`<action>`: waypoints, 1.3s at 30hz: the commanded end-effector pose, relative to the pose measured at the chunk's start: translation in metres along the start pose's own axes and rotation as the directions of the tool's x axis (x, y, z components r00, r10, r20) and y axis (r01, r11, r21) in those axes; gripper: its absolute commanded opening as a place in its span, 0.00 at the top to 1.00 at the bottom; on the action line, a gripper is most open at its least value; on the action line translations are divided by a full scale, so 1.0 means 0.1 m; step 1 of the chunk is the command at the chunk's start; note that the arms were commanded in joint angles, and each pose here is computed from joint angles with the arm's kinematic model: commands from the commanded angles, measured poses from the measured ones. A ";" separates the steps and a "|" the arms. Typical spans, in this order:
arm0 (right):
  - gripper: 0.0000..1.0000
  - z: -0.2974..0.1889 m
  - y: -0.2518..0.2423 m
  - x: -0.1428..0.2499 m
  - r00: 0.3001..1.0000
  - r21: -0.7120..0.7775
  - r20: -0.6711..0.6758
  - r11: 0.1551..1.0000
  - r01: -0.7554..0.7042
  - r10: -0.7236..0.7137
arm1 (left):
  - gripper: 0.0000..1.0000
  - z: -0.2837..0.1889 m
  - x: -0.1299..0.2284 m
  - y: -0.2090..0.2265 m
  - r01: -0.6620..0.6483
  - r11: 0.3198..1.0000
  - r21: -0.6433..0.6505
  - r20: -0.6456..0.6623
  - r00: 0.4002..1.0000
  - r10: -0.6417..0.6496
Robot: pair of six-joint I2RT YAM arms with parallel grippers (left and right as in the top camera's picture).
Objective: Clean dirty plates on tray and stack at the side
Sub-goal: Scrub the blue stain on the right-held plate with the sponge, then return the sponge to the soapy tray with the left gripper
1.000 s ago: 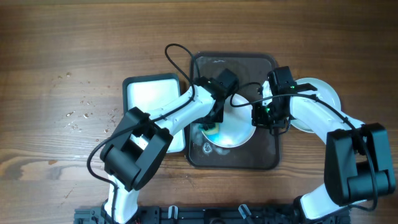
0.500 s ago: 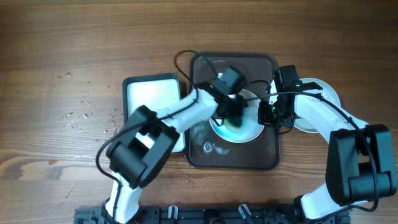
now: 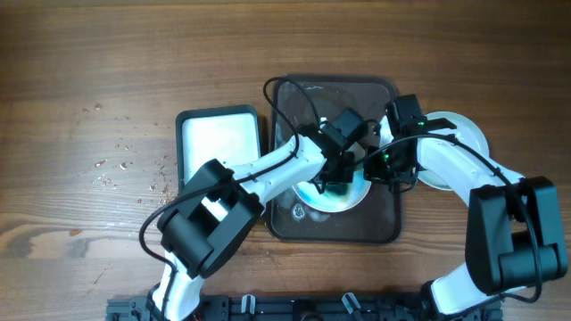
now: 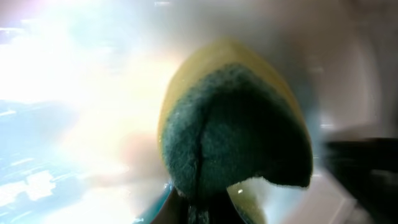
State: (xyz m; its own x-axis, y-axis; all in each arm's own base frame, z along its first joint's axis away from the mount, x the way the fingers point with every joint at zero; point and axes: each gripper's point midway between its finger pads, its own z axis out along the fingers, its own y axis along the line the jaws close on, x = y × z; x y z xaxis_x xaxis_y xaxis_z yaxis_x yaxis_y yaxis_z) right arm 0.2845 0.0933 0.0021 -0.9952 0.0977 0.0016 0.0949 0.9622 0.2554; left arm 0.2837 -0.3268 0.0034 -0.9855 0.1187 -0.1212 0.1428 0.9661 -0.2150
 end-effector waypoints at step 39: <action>0.96 -0.65 0.09 -0.01 0.984 -0.006 0.168 0.998 0.062 -0.060 | 0.96 -1.30 0.35 2.23 0.452 0.873 -0.182 0.183 0.888 -0.422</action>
State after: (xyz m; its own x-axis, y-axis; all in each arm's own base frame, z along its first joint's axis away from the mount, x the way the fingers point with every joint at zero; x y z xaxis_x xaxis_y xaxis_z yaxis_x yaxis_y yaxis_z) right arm 0.2803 0.0874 0.0325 -0.9930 0.1020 -0.0592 0.0838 0.9635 0.2544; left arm 0.2866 -0.0829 0.1129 -0.8865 -0.3383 -0.3158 -0.3478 0.9372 -0.0277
